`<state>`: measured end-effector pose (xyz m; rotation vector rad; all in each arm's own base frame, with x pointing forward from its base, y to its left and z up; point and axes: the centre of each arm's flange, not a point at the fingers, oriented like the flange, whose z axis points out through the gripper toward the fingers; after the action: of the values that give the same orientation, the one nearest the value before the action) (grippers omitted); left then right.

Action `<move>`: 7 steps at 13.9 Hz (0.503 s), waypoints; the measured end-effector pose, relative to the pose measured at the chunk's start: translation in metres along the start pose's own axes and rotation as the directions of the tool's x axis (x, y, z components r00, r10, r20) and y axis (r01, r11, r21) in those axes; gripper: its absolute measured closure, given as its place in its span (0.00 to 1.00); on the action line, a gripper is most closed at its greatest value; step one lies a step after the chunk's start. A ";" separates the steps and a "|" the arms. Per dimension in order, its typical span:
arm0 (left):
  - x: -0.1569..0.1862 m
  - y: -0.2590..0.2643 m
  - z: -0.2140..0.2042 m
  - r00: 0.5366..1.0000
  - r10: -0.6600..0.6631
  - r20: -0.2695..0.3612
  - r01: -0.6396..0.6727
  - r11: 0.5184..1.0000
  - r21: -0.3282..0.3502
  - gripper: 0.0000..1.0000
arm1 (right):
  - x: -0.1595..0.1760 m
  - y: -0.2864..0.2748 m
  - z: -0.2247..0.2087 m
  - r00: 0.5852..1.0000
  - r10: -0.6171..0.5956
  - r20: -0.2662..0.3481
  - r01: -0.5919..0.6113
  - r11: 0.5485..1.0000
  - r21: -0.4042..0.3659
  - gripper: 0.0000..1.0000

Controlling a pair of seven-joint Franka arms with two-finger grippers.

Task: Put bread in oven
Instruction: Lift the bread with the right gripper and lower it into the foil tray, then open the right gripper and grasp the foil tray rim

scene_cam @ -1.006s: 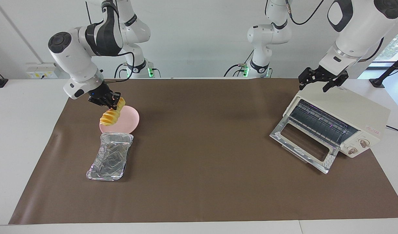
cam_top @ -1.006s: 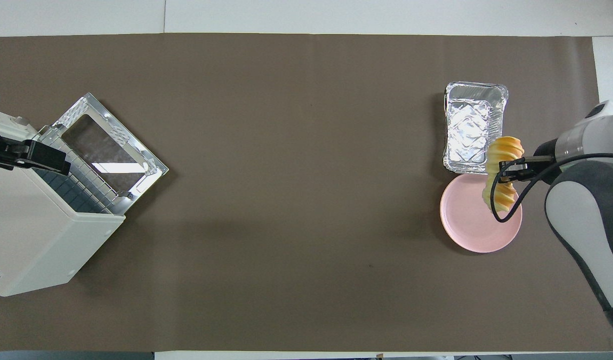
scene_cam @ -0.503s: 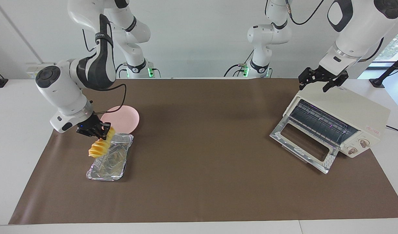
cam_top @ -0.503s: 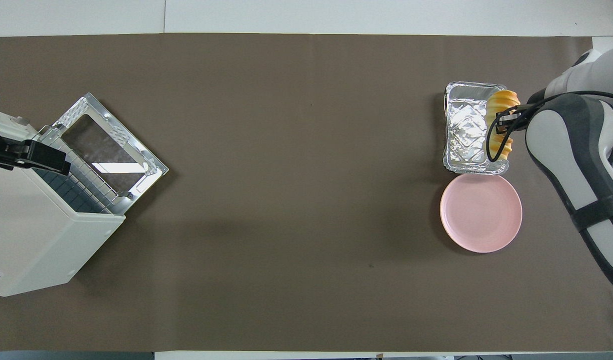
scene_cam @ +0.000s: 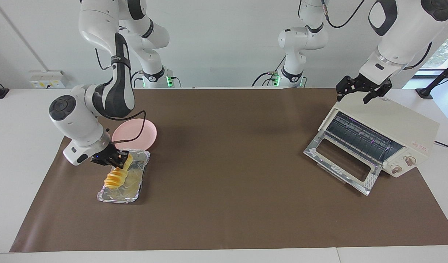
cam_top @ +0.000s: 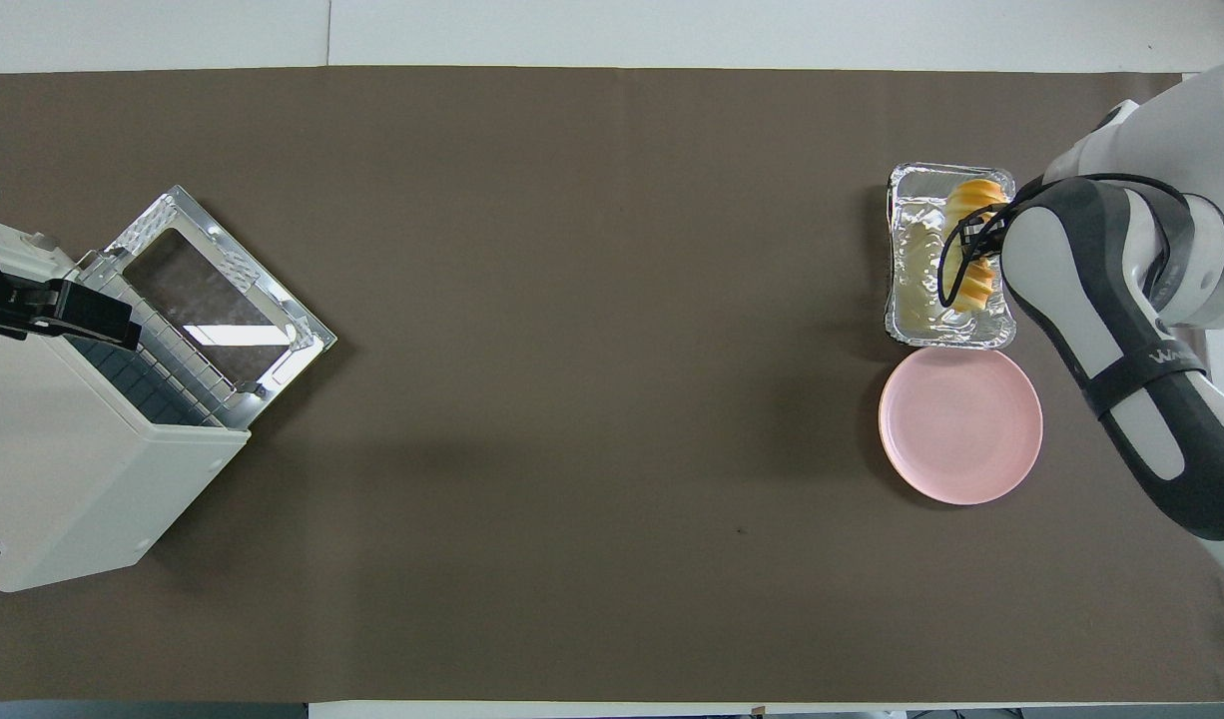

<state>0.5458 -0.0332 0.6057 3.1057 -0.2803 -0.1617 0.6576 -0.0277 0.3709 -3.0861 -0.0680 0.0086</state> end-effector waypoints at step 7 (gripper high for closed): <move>0.000 0.000 0.000 1.000 0.000 0.000 0.000 1.000 0.000 0.00 | -0.013 0.003 0.046 1.000 0.007 -0.015 -0.008 1.000 -0.008 0.73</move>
<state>0.5458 -0.0332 0.6057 3.1057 -0.2804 -0.1617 0.6440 -0.0284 0.3254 -3.0942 -0.0560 -0.0145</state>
